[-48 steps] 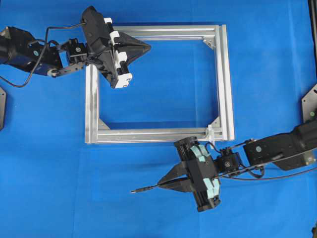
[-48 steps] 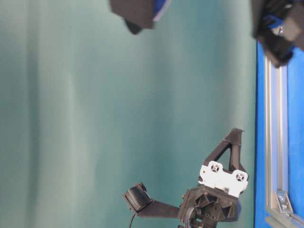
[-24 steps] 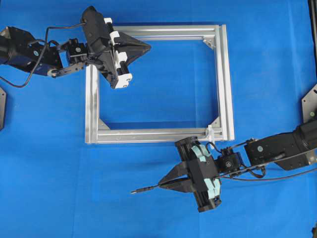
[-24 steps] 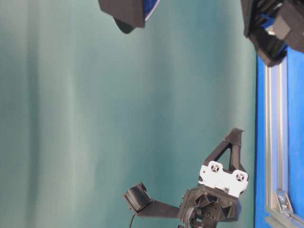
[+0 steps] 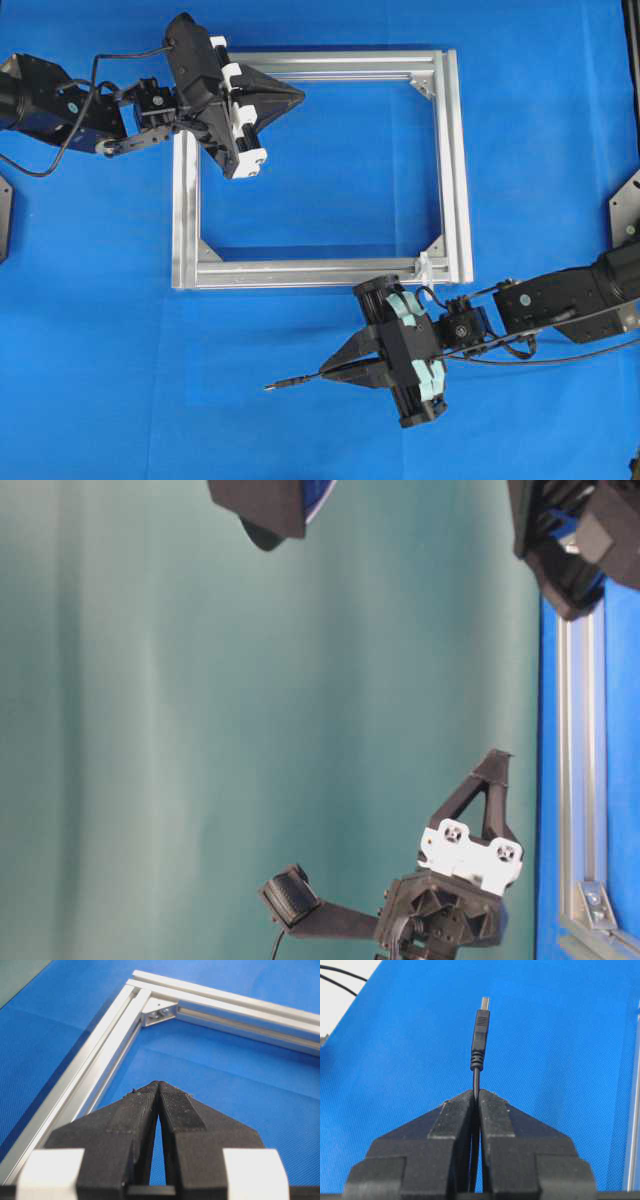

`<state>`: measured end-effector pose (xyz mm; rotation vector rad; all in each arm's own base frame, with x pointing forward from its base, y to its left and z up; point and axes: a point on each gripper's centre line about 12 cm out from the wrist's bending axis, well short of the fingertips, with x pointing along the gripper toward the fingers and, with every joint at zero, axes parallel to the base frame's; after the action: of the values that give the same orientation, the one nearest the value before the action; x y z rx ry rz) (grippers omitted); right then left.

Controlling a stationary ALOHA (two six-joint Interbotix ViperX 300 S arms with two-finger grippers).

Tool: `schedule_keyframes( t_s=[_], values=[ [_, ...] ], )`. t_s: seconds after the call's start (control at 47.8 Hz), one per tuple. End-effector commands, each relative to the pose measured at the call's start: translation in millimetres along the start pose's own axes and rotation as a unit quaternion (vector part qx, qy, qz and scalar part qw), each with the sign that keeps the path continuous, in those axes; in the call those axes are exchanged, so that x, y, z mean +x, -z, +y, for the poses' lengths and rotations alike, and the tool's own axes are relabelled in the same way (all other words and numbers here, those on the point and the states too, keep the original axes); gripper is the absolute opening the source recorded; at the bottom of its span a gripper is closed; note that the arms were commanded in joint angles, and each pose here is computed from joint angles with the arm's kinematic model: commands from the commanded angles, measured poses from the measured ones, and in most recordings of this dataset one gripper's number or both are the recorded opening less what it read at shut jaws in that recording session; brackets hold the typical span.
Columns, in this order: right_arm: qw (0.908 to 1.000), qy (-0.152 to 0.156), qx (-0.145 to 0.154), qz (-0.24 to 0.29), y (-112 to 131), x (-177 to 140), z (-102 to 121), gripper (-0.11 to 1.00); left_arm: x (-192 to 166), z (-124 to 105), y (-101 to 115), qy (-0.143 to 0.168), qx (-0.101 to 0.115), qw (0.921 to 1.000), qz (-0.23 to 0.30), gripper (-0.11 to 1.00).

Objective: Insert the wire through the string loop located on the right side.
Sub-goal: 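Carry the cable right and up, aiming the plug at the white zip-tie loop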

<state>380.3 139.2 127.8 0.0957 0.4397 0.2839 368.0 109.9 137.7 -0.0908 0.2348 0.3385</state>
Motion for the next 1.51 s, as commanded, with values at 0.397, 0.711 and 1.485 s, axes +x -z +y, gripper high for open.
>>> schedule_keyframes(
  t_s=[0.397,0.711,1.485],
  values=[
    [0.9988,0.012,0.031,0.037,17.5,-43.0,-0.7,-0.04,-2.3,-2.2,-13.9,0.004,0.0,0.9998,-0.021,0.0],
    [0.9969,0.019,0.054,0.054,48.2,-110.9,-5.4,-0.04,-2.6,-3.3,-13.3,0.005,0.001,0.9998,-0.02,0.0],
    [0.9959,0.023,0.06,0.064,73.0,-177.4,-18.6,-0.04,-1.7,-5.8,-14.2,0.008,0.003,0.9997,-0.021,0.0]
  ],
)
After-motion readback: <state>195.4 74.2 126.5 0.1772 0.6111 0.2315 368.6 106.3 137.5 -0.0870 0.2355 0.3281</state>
